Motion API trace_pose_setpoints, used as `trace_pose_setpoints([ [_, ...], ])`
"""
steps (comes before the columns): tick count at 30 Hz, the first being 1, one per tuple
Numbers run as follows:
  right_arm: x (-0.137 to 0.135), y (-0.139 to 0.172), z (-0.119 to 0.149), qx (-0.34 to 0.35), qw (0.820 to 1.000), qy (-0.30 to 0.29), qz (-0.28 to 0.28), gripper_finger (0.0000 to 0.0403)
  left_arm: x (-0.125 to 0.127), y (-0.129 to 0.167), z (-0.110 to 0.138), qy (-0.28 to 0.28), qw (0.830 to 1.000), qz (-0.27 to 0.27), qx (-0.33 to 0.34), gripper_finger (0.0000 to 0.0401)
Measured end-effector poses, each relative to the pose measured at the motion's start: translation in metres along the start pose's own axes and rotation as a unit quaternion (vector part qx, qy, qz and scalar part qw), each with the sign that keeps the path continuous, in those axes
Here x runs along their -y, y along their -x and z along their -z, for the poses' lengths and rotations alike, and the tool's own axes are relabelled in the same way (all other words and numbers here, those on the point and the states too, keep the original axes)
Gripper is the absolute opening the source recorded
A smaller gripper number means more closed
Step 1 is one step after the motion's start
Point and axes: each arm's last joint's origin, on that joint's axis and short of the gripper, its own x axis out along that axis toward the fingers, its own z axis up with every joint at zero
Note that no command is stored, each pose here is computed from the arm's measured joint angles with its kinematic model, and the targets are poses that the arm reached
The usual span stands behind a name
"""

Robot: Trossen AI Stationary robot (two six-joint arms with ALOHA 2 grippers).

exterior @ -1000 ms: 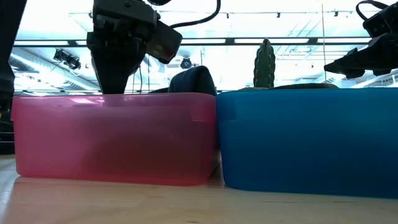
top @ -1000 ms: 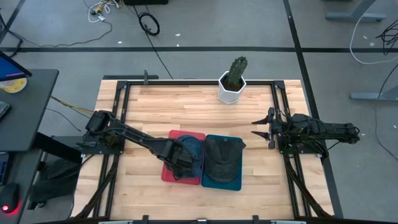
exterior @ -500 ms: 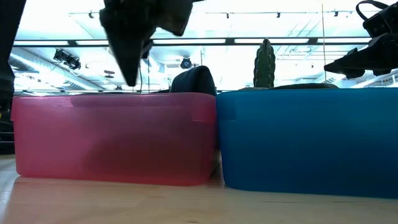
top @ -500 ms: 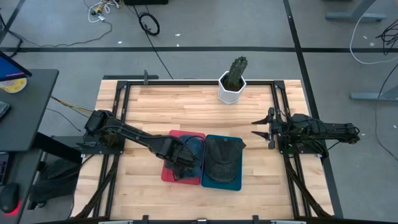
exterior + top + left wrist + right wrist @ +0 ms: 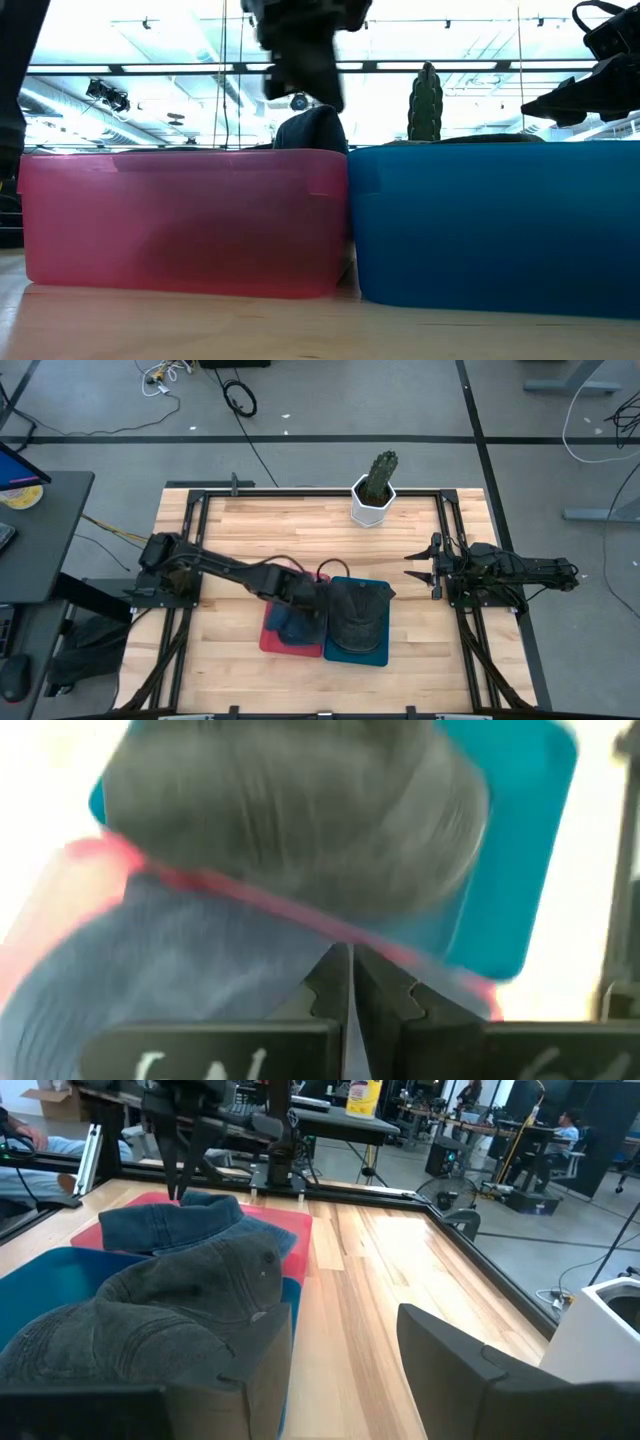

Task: Pick & Place hat
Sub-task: Return to Home Position

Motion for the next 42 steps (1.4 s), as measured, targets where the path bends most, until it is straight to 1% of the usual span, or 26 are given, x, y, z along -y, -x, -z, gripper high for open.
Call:
trace_pose_setpoints([
  [6,0.000,0.000,0.000,0.000,1.000,0.000,0.000,0.0187,-0.006,0.001,-0.023,0.024,0.995,0.034,0.086,0.0023],
  [10,0.000,0.000,0.000,0.000,1.000,0.000,0.000,0.0187,-0.006,0.003,-0.035,0.047,0.988,0.057,0.133,0.0023],
  [13,0.000,0.000,0.000,0.000,1.000,0.000,0.000,0.0188,-0.006,0.005,-0.042,0.050,0.982,0.074,0.167,0.0023],
  [21,0.000,0.000,0.000,0.000,1.000,0.000,0.000,0.0188,-0.005,0.010,-0.054,0.061,0.968,0.102,0.220,0.0023],
  [24,0.000,0.000,0.000,0.000,1.000,0.000,0.000,0.0188,-0.004,0.010,-0.055,0.073,0.966,0.107,0.222,0.0023],
  [26,0.000,0.000,0.000,0.000,1.000,0.000,0.000,0.0188,-0.003,0.010,-0.054,0.054,0.968,0.103,0.223,0.0023],
  [29,0.000,0.000,0.000,0.000,1.000,0.000,0.000,0.0188,0.001,0.010,-0.052,-0.001,0.969,0.095,0.227,0.0023],
  [32,0.000,0.000,0.000,0.000,1.000,0.000,0.000,0.0188,0.007,0.017,-0.050,-0.049,0.966,0.094,0.237,0.0024],
  [35,0.000,0.000,0.000,0.000,1.000,0.000,0.000,0.0188,0.012,0.033,-0.050,-0.074,0.959,0.099,0.256,0.0023],
  [39,0.000,0.000,0.000,0.000,1.000,0.000,0.000,0.0187,0.012,0.047,-0.046,-0.115,0.956,0.088,0.255,0.0025],
  [42,0.000,0.000,0.000,0.000,1.000,0.000,0.000,0.0187,0.005,0.060,-0.046,-0.113,0.958,0.081,0.251,0.0027],
])
